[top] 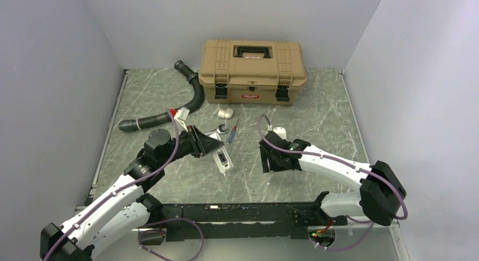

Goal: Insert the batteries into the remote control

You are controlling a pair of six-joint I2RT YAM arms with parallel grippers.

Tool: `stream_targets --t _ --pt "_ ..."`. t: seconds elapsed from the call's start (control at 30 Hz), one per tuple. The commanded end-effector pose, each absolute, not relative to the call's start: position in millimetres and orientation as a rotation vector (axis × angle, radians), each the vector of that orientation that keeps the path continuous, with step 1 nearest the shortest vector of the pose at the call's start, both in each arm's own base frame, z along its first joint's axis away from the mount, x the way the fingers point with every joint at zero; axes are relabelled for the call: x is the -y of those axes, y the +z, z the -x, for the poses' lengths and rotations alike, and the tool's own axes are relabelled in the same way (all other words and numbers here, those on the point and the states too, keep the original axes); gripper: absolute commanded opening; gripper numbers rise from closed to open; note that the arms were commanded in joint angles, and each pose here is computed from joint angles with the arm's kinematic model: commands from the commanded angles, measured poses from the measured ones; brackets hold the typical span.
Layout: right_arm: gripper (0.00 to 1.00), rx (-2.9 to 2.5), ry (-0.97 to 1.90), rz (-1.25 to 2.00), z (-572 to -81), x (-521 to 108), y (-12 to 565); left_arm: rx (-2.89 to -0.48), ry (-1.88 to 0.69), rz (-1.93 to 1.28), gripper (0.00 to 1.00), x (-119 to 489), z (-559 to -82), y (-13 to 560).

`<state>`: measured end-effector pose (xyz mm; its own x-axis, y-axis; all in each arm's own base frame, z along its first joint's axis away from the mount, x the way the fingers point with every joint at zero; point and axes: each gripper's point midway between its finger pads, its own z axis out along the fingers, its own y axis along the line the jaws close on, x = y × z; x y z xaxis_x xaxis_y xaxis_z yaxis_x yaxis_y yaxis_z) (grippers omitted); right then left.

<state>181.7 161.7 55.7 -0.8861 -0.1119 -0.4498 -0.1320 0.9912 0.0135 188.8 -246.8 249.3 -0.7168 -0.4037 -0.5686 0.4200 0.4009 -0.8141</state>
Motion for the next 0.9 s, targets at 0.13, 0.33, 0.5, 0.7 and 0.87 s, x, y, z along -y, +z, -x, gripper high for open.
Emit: stream_targets --t 0.13,0.33,0.5,0.7,0.87 --pt "0.66 -2.604 0.075 0.203 -203.4 -176.3 38.9 -1.871 -1.435 -0.039 0.00 248.9 -188.4 261.4" --pt "0.66 -2.617 0.060 0.245 -204.5 -177.5 22.4 -1.872 -1.427 -0.032 0.00 245.8 -187.5 260.8" --pt "0.64 -2.633 0.017 0.283 -205.0 -175.2 13.7 -1.866 -1.427 -0.031 0.00 245.1 -188.1 262.2" --pt "0.55 -2.637 0.034 0.298 -207.3 -179.4 11.7 -1.864 -1.427 -0.043 0.00 245.7 -188.0 264.7" --pt "0.51 -2.656 0.095 0.303 -202.5 -186.5 8.4 -1.861 -1.423 -0.040 0.00 244.5 -187.7 265.1"
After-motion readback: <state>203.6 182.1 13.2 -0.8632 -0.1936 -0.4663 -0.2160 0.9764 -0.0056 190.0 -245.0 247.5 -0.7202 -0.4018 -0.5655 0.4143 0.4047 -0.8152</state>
